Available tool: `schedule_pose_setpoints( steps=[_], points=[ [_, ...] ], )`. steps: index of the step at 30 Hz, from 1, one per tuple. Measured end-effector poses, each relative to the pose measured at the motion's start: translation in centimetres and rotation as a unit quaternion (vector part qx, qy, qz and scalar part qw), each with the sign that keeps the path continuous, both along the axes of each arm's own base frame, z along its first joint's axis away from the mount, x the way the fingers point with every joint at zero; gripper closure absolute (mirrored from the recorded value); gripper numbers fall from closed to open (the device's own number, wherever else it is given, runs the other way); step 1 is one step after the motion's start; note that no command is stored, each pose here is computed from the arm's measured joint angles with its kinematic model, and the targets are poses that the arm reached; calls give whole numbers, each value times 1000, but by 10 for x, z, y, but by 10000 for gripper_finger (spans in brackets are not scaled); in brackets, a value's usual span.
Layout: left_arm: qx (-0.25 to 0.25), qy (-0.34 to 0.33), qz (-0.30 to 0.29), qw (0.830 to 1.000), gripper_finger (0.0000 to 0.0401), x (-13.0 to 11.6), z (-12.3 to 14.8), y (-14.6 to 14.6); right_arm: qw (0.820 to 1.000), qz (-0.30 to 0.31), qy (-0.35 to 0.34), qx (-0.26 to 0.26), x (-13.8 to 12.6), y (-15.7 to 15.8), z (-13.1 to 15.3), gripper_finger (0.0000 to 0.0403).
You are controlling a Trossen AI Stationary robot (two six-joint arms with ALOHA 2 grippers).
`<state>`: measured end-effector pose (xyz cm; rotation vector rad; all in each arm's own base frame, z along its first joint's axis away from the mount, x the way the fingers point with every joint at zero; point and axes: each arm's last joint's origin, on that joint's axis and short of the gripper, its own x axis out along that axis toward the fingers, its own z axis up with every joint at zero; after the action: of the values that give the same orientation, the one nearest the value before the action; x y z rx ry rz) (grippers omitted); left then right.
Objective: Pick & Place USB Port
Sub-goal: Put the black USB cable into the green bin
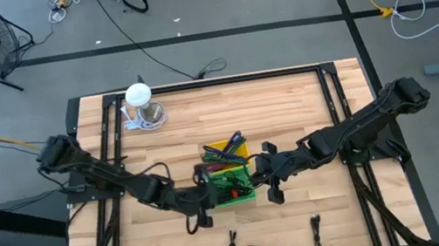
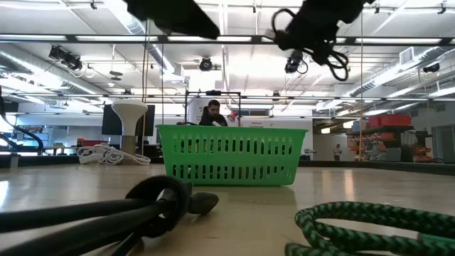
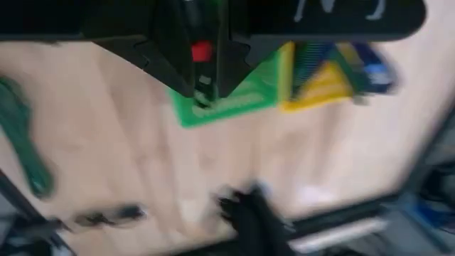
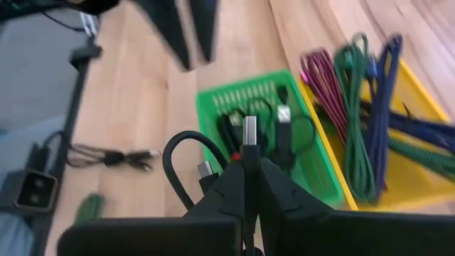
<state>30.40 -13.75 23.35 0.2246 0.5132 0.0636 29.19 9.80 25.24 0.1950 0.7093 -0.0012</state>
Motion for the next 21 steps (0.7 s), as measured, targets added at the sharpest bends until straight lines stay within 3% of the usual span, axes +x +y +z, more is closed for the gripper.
schedule_pose_setpoints(
  steps=[6,12,21],
  points=[
    [47,-25,78,996,333,-21,28,14,1000,-5,-27,-12,11,3,-5,392],
    [86,-14,125,988,333,-33,34,24,998,-6,-65,-8,31,5,-18,392],
    [106,2,139,985,333,-36,32,27,998,-14,-57,-2,53,0,-48,392]
  ],
)
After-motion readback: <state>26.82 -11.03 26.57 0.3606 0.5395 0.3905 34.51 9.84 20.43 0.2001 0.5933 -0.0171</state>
